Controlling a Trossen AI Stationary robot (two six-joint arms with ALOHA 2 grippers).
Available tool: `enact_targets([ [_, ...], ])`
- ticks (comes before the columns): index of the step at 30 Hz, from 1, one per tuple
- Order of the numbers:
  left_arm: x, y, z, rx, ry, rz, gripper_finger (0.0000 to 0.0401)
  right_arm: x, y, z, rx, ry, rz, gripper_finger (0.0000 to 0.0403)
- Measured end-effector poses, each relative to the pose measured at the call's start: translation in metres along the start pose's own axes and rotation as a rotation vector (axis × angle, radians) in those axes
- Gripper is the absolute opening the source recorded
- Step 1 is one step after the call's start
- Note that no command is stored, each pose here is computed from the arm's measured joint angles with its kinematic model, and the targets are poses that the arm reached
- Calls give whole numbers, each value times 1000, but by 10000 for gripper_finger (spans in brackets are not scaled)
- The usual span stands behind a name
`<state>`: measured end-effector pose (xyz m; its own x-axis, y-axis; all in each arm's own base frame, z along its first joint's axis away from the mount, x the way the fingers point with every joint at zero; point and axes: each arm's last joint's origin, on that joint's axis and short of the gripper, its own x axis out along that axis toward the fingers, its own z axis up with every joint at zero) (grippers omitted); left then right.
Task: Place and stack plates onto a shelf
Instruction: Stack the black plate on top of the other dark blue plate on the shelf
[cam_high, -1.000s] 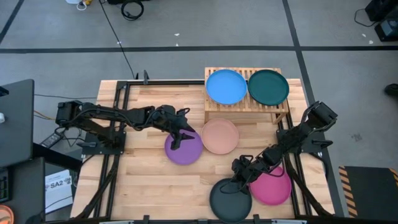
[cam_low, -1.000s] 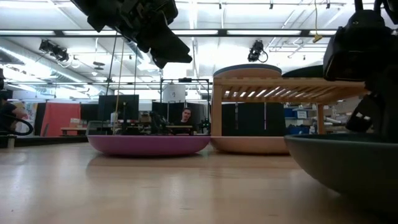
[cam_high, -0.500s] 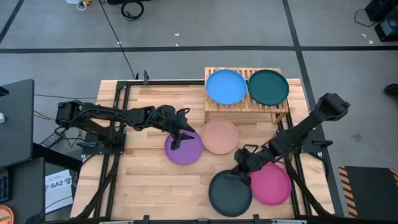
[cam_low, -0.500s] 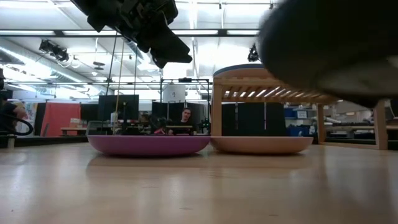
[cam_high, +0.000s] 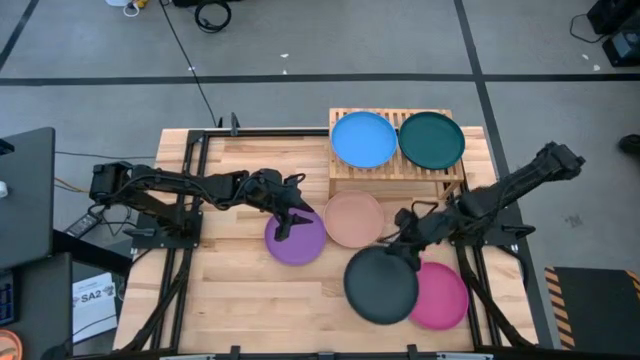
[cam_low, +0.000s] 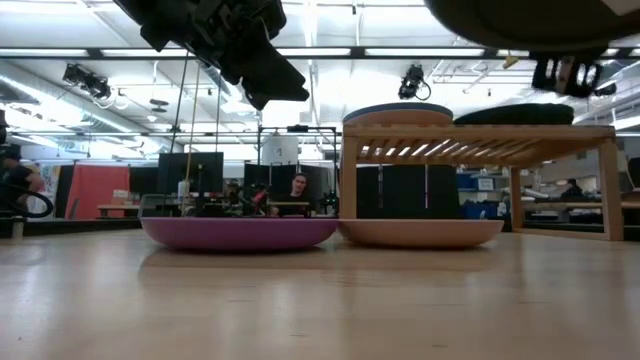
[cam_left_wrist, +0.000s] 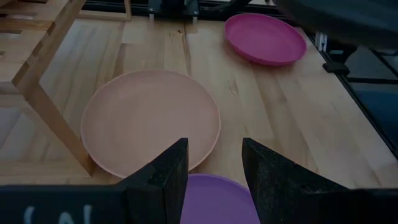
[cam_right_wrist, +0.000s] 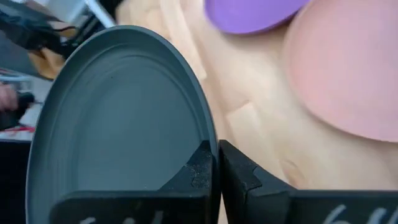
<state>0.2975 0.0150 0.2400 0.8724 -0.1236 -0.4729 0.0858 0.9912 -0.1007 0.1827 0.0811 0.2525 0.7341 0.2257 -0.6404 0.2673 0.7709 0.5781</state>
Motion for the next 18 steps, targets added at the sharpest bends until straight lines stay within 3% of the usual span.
enact_targets([
  [8, 0, 0, 0, 0, 0, 0, 157, -89, 27, 52, -127, 35, -268, 18],
  [18, 0, 0, 0, 1, 0, 0, 157, -178, 30, 98, -191, -227, -625, 18],
])
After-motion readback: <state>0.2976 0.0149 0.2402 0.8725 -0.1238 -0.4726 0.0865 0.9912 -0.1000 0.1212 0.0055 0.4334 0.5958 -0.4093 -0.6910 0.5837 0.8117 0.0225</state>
